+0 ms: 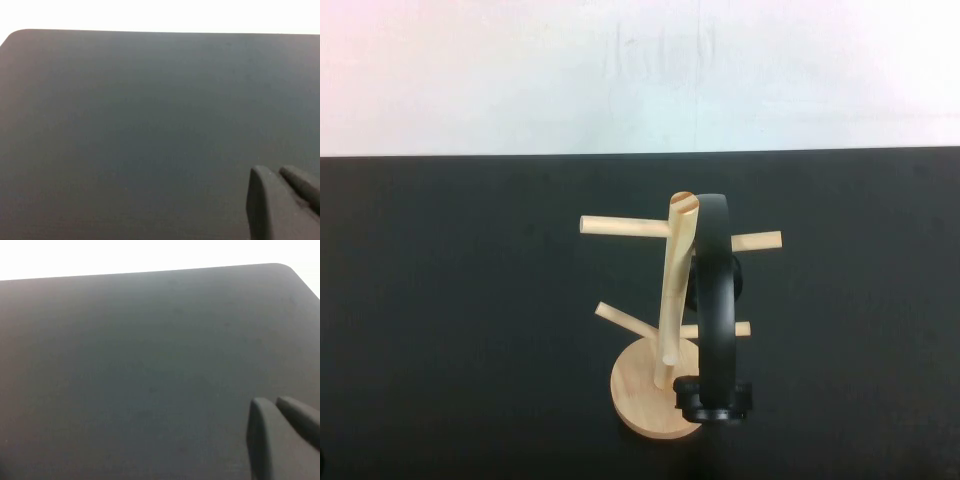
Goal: Take out the headphones from the headphone stand
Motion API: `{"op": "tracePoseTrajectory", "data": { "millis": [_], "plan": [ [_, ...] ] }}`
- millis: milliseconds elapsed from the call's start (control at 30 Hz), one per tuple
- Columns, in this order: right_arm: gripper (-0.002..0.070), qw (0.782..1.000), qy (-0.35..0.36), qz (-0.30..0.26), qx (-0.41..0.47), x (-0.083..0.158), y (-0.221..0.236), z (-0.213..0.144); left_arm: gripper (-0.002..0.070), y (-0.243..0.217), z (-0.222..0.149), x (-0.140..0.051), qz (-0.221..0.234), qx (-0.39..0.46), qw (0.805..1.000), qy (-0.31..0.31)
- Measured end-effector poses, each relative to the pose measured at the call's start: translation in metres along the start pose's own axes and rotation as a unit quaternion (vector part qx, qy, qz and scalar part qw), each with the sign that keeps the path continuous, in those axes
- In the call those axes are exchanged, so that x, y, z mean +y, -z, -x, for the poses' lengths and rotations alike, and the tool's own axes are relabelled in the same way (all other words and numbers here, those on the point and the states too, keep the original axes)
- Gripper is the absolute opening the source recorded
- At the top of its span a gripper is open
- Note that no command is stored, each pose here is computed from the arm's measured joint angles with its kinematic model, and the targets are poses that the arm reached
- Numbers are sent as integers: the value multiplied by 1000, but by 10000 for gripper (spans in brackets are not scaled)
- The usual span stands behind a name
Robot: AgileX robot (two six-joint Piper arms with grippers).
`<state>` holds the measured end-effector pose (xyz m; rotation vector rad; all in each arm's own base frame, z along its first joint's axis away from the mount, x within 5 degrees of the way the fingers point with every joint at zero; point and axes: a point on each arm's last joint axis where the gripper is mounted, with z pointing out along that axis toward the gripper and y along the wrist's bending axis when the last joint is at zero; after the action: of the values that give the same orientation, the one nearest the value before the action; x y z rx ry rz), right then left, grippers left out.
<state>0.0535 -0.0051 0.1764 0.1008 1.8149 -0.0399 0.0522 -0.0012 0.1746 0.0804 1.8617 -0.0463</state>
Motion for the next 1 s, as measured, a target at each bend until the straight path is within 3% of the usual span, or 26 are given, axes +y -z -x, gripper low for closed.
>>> {"op": "tracePoseTrajectory", "data": {
  "millis": [800,1000],
  "plan": [
    [-7,1000,-1,0,0,0,0,0,2,0,0,0,0,0,1000,0],
    [-7,999,-1,4,-39,1,0,7,2,0,0,0,0,0,1000,0]
  ]
}}
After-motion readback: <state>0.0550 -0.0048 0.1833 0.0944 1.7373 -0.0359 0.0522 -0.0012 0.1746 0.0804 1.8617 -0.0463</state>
